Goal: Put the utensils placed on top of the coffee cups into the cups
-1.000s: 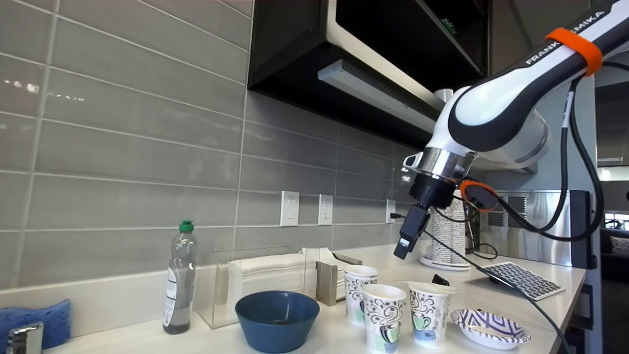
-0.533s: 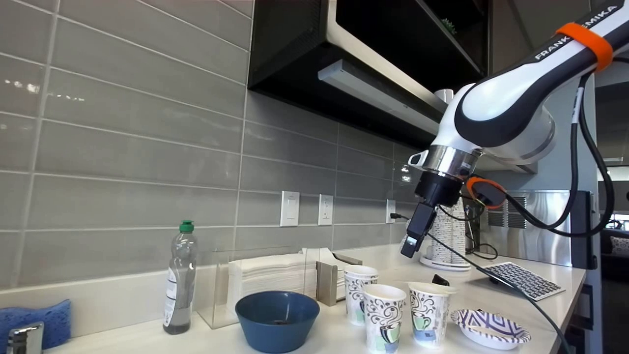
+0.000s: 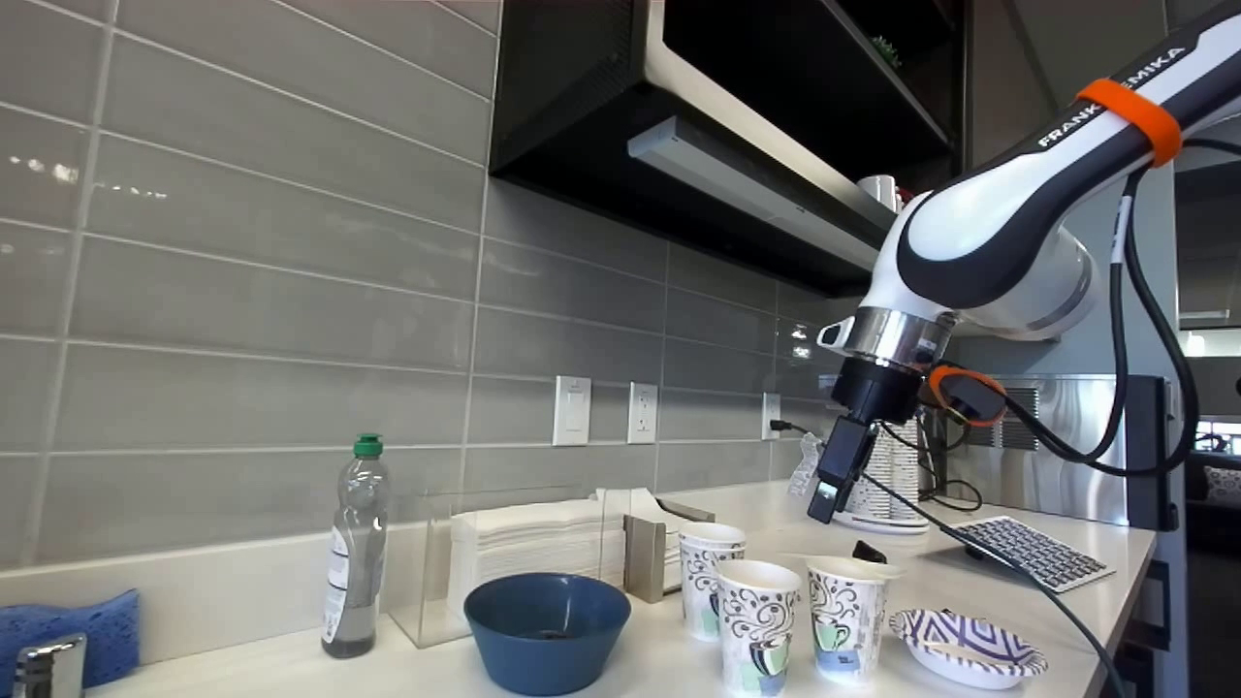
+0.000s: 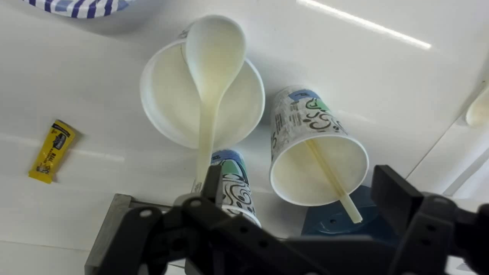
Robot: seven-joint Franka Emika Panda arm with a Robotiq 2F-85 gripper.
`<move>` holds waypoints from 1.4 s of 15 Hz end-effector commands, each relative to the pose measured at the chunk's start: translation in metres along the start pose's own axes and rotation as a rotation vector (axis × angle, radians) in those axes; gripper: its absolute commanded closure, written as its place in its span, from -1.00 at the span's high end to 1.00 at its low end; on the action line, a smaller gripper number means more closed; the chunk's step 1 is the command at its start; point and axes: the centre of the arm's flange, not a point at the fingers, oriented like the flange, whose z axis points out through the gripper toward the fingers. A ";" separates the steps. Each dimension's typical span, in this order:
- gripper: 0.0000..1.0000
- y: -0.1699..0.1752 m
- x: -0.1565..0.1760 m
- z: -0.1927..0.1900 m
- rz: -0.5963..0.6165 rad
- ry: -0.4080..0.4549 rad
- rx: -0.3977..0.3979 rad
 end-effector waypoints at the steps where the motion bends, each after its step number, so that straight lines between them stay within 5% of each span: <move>1: 1.00 0.014 -0.001 0.014 -0.011 -0.046 0.008; 14: 1.00 0.028 0.001 0.042 -0.011 -0.087 -0.009; 20: 0.08 0.029 0.005 0.042 -0.010 -0.088 -0.021; 21: 0.11 0.029 0.006 0.042 -0.010 -0.087 -0.024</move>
